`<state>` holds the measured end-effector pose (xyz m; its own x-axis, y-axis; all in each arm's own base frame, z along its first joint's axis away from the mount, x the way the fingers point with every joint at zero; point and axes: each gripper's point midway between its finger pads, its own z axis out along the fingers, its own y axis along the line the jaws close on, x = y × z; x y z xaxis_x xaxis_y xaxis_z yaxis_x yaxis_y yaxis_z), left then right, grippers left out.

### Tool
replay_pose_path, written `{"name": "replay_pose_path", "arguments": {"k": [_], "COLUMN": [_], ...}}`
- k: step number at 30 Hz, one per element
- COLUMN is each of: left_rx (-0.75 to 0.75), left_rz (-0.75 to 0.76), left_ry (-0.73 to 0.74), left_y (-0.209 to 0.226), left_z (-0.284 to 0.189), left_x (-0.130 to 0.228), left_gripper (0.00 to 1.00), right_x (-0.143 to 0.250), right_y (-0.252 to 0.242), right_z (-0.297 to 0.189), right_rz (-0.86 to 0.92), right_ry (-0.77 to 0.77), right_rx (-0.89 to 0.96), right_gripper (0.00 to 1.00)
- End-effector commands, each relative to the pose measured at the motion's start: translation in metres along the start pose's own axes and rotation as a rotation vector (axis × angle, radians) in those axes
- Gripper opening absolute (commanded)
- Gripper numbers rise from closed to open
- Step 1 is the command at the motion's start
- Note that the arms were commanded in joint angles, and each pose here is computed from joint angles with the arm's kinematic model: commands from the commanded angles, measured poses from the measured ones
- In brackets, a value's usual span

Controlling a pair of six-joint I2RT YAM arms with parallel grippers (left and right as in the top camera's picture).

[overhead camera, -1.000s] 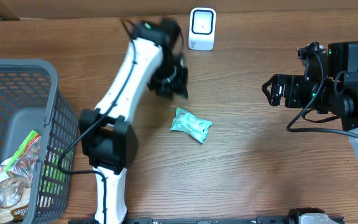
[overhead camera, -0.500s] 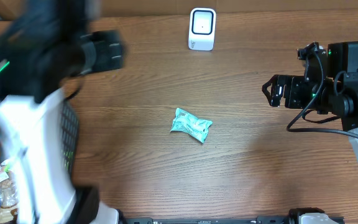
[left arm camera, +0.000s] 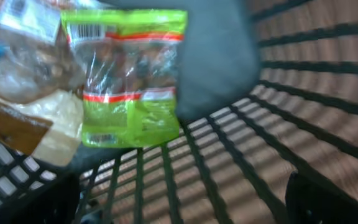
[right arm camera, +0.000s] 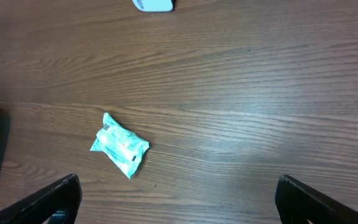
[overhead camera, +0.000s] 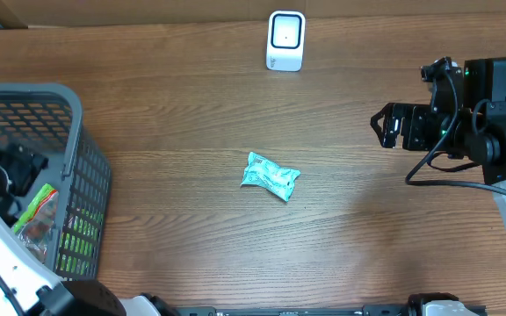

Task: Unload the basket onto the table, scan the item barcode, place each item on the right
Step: 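Return the left gripper to the basket and grasp the green snack bag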

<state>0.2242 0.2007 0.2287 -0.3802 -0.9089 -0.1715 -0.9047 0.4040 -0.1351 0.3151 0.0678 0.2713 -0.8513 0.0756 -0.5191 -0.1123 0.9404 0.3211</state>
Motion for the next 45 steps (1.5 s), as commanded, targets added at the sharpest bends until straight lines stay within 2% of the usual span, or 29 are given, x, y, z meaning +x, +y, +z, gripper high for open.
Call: {"name": "replay_pose_path", "arguments": {"k": [1, 7, 12, 20, 22, 23, 25, 27, 28, 32, 36, 41, 45], "left_rx": [-0.002, -0.091, -0.194, -0.195, -0.199, -0.202, -0.204, -0.203, -0.198, -0.125, -0.042, 0.065, 0.104], "left_rz": [-0.074, -0.144, -0.206, -0.205, -0.204, -0.204, -0.201, -0.196, -0.196, -0.144, -0.094, -0.026, 0.023], "left_ry": [0.055, 0.083, 0.028, -0.012, -0.012, -0.011, -0.007, -0.006, -0.005, 0.009, -0.004, -0.076, -0.158], "left_y": [0.017, 0.045, 0.07, 0.079, 0.082, 0.083, 0.084, 0.084, 0.083, 0.068, 0.046, 0.011, -0.004], "left_z": [0.037, 0.101, 0.138, 0.177, 0.183, 0.185, 0.188, 0.188, 0.188, 0.184, 0.159, 0.084, 0.014], "left_x": [0.01, 0.025, 0.029, 0.038, 0.042, 0.044, 0.047, 0.047, 0.047, 0.042, 0.021, -0.022, -0.044], "left_gripper": [0.96, 0.96, 0.96, 0.94, 0.83, 0.72, 0.42, 0.07, 0.04, 0.04, 0.04, 0.04, 0.04], "right_x": [-0.007, -0.007, -0.007, -0.007, -0.007, -0.007, -0.007, -0.007, -0.007, -0.007, -0.007, -0.007, -0.007], "right_y": [0.003, 0.003, 0.003, 0.003, 0.003, 0.003, 0.003, 0.003, 0.003, 0.003, 0.003, 0.003, 0.003], "right_z": [-0.007, -0.007, -0.007, -0.007, -0.007, -0.007, -0.007, -0.007, -0.007, -0.007, -0.007, -0.007, -0.007], "right_rz": [-0.006, -0.006, -0.006, -0.006, -0.006, -0.006, -0.006, -0.006, -0.006, -0.006, -0.006, -0.006, -0.006], "right_ry": [-0.027, -0.027, -0.027, -0.026, -0.026, -0.026, -0.026, -0.026, -0.026, -0.026, -0.026, -0.026, -0.026], "right_rx": [-0.01, -0.01, -0.01, -0.01, -0.01, -0.01, -0.01, -0.01, -0.01, -0.01, -0.01, -0.01, -0.01], "right_gripper": [1.0, 1.0, 1.0, 1.0, 1.0, 1.0, 1.0, 1.0, 1.0, 1.0, 1.0, 1.0, 1.0]}}
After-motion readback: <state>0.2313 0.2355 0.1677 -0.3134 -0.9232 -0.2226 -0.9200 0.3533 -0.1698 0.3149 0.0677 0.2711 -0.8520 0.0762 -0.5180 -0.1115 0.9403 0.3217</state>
